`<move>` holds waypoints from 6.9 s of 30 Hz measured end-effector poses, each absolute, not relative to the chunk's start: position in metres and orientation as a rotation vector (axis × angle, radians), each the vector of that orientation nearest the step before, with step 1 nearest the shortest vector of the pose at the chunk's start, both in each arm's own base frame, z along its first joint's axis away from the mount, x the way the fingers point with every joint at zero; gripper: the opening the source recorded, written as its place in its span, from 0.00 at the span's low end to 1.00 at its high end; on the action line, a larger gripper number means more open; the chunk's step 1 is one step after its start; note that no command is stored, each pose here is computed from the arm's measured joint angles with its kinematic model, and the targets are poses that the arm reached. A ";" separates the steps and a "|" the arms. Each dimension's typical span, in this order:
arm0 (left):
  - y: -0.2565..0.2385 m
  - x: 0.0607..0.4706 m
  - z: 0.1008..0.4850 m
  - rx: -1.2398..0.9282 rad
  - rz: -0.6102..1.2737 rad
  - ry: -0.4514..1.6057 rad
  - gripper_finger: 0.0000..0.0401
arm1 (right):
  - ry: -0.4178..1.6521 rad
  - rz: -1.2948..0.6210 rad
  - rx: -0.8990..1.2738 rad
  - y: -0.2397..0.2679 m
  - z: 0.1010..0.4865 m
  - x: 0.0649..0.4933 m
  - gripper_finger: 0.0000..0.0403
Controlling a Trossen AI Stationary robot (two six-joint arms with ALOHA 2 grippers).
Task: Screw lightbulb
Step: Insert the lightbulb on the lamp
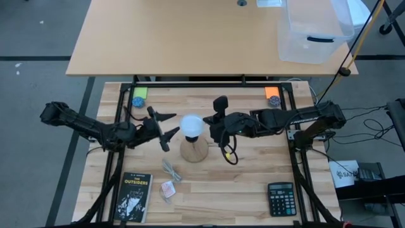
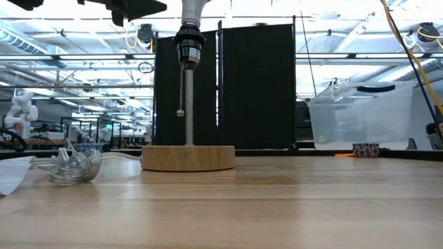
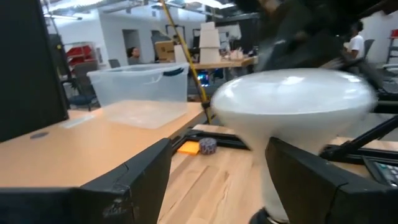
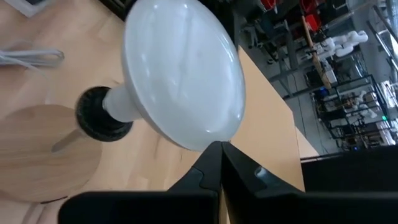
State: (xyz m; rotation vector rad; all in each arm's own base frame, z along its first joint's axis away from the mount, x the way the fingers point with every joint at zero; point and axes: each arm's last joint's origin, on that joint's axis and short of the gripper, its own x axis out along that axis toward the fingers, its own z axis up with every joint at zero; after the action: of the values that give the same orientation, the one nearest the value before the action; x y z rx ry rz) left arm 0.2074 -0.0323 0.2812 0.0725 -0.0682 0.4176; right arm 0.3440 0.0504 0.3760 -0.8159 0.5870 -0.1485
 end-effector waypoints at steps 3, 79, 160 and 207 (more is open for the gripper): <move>-0.029 0.208 0.280 0.067 0.438 -0.062 0.66 | 0.574 -0.116 -0.813 0.055 0.376 0.344 0.00; -0.034 0.190 0.288 0.093 0.449 -0.049 0.66 | 0.640 -0.082 -0.878 0.074 0.368 0.337 0.00; -0.061 0.174 0.306 0.077 0.234 -0.015 0.66 | 0.633 -0.162 -0.911 0.055 0.369 0.346 0.00; -0.046 0.193 0.299 0.103 0.506 0.007 0.66 | 0.589 -0.036 -0.977 0.086 0.369 0.340 0.00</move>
State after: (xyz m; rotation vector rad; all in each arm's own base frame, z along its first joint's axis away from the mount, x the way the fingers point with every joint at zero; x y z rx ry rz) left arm 0.1927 -0.0458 0.2989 0.1033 0.0070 0.5059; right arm 0.3398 0.0863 0.3691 -0.9767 0.5895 -0.0358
